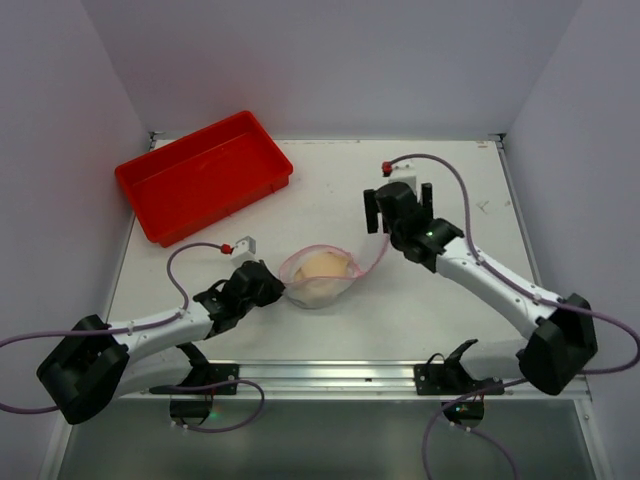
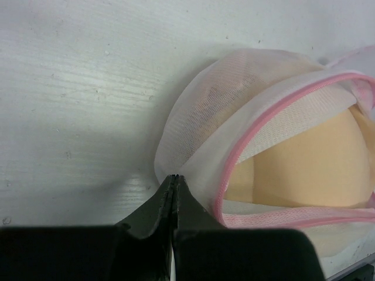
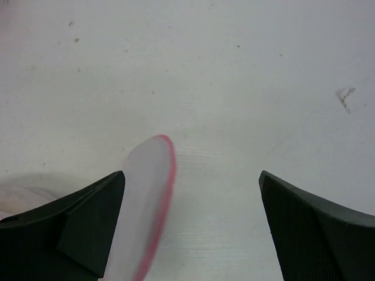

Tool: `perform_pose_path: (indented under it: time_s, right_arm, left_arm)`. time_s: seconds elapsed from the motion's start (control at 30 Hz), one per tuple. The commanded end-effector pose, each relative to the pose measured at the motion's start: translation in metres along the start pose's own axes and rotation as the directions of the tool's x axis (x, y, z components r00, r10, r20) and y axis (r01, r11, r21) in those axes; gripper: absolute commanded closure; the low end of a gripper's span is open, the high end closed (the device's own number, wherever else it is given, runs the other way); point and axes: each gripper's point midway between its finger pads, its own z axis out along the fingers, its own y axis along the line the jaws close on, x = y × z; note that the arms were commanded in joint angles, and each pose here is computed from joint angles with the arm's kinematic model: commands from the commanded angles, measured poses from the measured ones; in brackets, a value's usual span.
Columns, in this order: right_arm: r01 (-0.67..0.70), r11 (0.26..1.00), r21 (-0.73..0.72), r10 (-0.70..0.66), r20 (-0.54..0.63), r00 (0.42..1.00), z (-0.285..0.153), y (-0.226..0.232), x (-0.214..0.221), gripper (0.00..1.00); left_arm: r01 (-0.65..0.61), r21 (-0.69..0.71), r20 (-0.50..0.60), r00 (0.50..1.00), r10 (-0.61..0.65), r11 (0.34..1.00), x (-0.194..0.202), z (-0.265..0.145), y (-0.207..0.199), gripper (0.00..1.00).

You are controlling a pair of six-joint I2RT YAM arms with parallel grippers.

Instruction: Unzip the laundry bag and remove the bra

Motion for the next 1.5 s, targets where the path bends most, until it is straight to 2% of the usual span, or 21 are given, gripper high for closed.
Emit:
perform_pose_path:
  time_s: [0.0,0.07,0.1,0.17,0.2,0.3,0.33,0.43,0.47,0.57,0.63,0.67,0.7,0.77,0.8,0.83,0.87,0.93,1.07,1.27,1.47]
  right_arm:
    - [-0.180,0.983,-0.028,0.179,-0.025,0.984,-0.029,-0.021,0.006,0.02]
    - [-0.246,0.965,-0.085,0.243,-0.041,0.969,-0.041,-0.017,0.015,0.02]
    - [-0.287,0.941,-0.178,0.286,-0.034,0.958,-0.057,-0.010,0.008,0.02]
    - [-0.331,0.905,-0.268,0.328,-0.057,0.943,-0.068,0.002,0.015,0.03]
    - [-0.352,0.865,-0.359,0.358,-0.053,0.932,-0.082,0.011,0.008,0.03]
    - [-0.396,0.792,-0.465,0.403,-0.090,0.911,-0.091,0.029,0.016,0.05]
    - [-0.421,0.749,-0.511,0.424,-0.118,0.898,-0.099,0.037,0.017,0.05]
    - [-0.473,0.696,-0.541,0.461,-0.169,0.871,-0.098,0.049,0.030,0.07]
    - [-0.486,0.696,-0.529,0.463,-0.186,0.866,-0.094,0.051,0.040,0.07]
    - [-0.533,0.705,-0.468,0.506,-0.194,0.840,-0.080,0.046,0.052,0.07]
    - [-0.565,0.709,-0.423,0.529,-0.211,0.822,-0.072,0.043,0.061,0.08]
    - [-0.577,0.718,-0.388,0.533,-0.226,0.815,-0.066,0.040,0.071,0.09]
    - [-0.592,0.719,-0.363,0.545,-0.234,0.805,-0.061,0.037,0.075,0.09]
    - [-0.621,0.716,-0.320,0.562,-0.264,0.784,-0.053,0.033,0.088,0.10]
    - [-0.641,0.708,-0.298,0.574,-0.287,0.767,-0.048,0.030,0.094,0.11]
    - [-0.650,0.707,-0.279,0.577,-0.304,0.758,-0.044,0.029,0.103,0.11]
    - [-0.669,0.696,-0.261,0.599,-0.303,0.741,-0.038,0.023,0.104,0.11]
    - [-0.698,0.664,-0.267,0.610,-0.347,0.713,-0.034,0.026,0.112,0.12]
    - [-0.749,0.614,-0.250,0.640,-0.398,0.657,-0.025,0.022,0.128,0.12]
    - [-0.773,0.581,-0.253,0.642,-0.442,0.627,-0.019,0.026,0.135,0.12]
    - [-0.778,0.570,-0.265,0.623,-0.477,0.620,-0.016,0.034,0.140,0.12]
  left_arm:
    - [-0.004,-0.002,0.040,0.999,0.004,1.000,-0.013,-0.002,-0.004,1.00]
    - [-0.032,0.008,0.062,0.998,0.032,0.999,-0.026,-0.009,-0.015,0.90]
    - [-0.042,0.015,0.073,0.996,0.041,0.999,-0.032,-0.016,-0.019,0.73]
    - [-0.073,0.027,0.110,0.992,0.070,0.997,-0.050,-0.029,-0.033,0.58]
    - [-0.082,0.045,0.143,0.987,0.075,0.996,-0.062,-0.038,-0.041,0.43]
    - [-0.154,0.050,0.185,0.972,0.143,0.987,-0.089,-0.060,-0.062,0.28]
    - [-0.199,0.049,0.188,0.964,0.187,0.979,-0.094,-0.064,-0.067,0.27]
    - [-0.279,0.119,0.158,0.953,0.259,0.953,-0.101,-0.074,-0.102,0.27]
    - [-0.293,0.158,0.167,0.949,0.267,0.943,-0.109,-0.080,-0.122,0.27]
    - [-0.391,0.191,0.099,0.920,0.379,0.900,-0.087,-0.068,-0.161,0.29]
    - [-0.438,0.172,0.098,0.899,0.427,0.882,-0.081,-0.061,-0.175,0.31]
    - [-0.460,0.193,0.099,0.888,0.449,0.867,-0.076,-0.065,-0.195,0.32]
    - [-0.491,0.160,0.058,0.871,0.489,0.856,-0.062,-0.048,-0.195,0.34]
    - [-0.528,0.139,0.060,0.849,0.525,0.838,-0.058,-0.045,-0.213,0.35]
    - [-0.566,0.109,0.025,0.823,0.567,0.817,-0.040,-0.031,-0.212,0.37]
    - [-0.578,0.103,0.021,0.815,0.579,0.809,-0.038,-0.032,-0.221,0.39]
    - [-0.607,0.088,-0.014,0.792,0.611,0.790,-0.021,-0.021,-0.220,0.41]
    - [-0.624,0.061,-0.022,0.780,0.626,0.779,-0.017,-0.016,-0.227,0.42]
    - [-0.684,-0.016,-0.108,0.726,0.679,0.729,0.011,0.003,-0.208,0.43]
    - [-0.727,-0.115,-0.193,0.685,0.703,0.677,0.030,0.025,-0.175,0.44]
    - [-0.745,-0.248,-0.196,0.665,0.721,0.620,0.018,0.029,-0.153,0.46]
